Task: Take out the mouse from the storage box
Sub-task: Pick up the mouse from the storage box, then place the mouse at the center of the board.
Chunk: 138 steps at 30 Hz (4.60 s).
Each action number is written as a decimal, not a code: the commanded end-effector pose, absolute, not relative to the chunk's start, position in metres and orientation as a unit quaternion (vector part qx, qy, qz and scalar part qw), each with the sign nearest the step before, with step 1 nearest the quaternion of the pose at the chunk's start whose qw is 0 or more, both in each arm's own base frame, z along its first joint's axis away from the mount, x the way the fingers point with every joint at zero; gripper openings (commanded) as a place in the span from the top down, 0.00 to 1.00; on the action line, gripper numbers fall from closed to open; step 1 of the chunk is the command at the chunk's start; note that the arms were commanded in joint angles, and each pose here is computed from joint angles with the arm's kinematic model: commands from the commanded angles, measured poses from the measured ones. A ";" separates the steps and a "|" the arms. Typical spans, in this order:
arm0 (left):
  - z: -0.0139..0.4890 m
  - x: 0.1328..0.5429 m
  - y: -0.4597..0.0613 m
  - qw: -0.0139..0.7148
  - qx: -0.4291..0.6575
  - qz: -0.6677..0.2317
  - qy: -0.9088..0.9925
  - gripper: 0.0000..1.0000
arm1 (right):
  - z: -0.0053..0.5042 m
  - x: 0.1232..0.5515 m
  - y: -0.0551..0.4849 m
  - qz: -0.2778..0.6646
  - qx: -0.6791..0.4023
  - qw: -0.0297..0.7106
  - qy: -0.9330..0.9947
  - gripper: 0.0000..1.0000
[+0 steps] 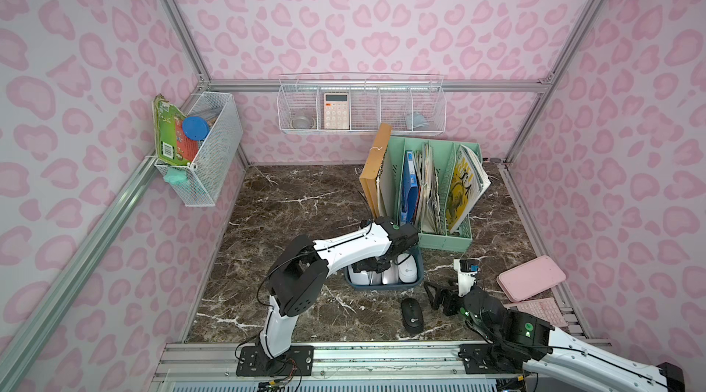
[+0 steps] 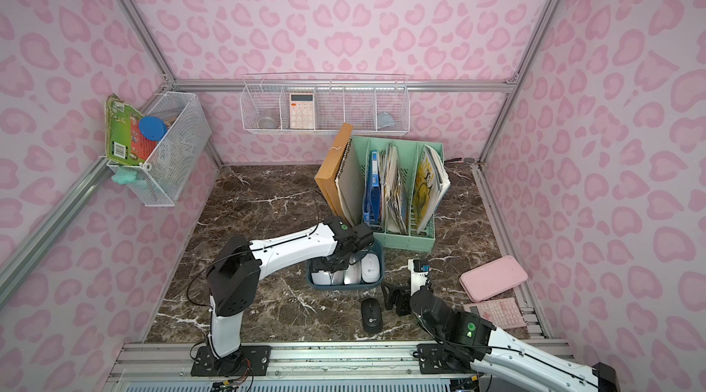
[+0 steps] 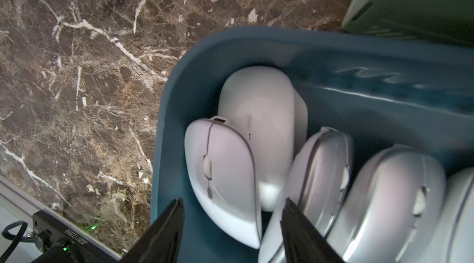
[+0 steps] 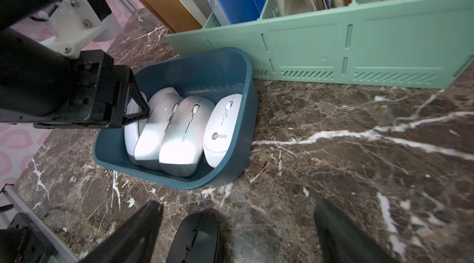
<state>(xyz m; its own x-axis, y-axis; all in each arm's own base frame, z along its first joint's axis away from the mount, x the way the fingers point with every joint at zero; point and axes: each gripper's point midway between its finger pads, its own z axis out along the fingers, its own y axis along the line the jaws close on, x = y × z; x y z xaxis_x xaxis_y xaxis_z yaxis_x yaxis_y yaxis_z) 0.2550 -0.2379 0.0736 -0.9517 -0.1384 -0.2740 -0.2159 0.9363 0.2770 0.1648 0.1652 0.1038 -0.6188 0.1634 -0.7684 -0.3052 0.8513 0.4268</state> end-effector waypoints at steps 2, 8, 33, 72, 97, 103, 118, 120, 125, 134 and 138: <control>0.067 0.251 -0.233 0.113 -0.093 0.166 0.975 0.34 | 0.106 0.167 0.171 0.283 -0.053 0.433 0.854 0.04; 0.058 0.251 -0.235 0.102 -0.092 0.167 0.976 0.36 | 0.104 0.172 0.172 0.280 -0.059 0.433 0.854 0.03; 0.050 0.241 -0.227 0.098 -0.102 0.181 0.973 0.56 | 0.094 0.179 0.172 0.266 -0.058 0.426 0.863 0.02; 0.130 0.222 -0.218 0.175 -0.054 0.111 0.977 0.81 | 0.097 0.185 0.178 0.257 -0.060 0.417 0.870 0.02; 0.093 0.145 -0.116 0.099 -0.060 0.166 0.979 0.81 | 0.094 0.198 0.204 0.225 -0.079 0.379 0.894 0.00; 0.063 0.146 -0.131 0.066 -0.025 0.171 0.983 0.78 | 0.091 0.197 0.203 0.222 -0.074 0.376 0.897 0.00; 0.025 0.145 -0.147 0.034 -0.014 0.162 0.986 0.75 | 0.086 0.197 0.202 0.212 -0.076 0.373 0.900 0.00; 0.024 0.146 -0.150 0.033 -0.013 0.160 0.987 0.73 | 0.086 0.197 0.202 0.212 -0.076 0.373 0.900 0.00; 0.023 0.147 -0.154 0.035 -0.012 0.153 0.988 0.65 | 0.086 0.197 0.201 0.211 -0.076 0.373 0.901 0.00; 0.030 0.151 -0.162 0.052 -0.013 0.124 0.991 0.54 | 0.089 0.199 0.203 0.208 -0.079 0.375 0.900 0.00; 0.044 0.157 -0.163 0.084 -0.014 0.103 0.991 0.47 | 0.091 0.200 0.204 0.205 -0.082 0.373 0.901 0.00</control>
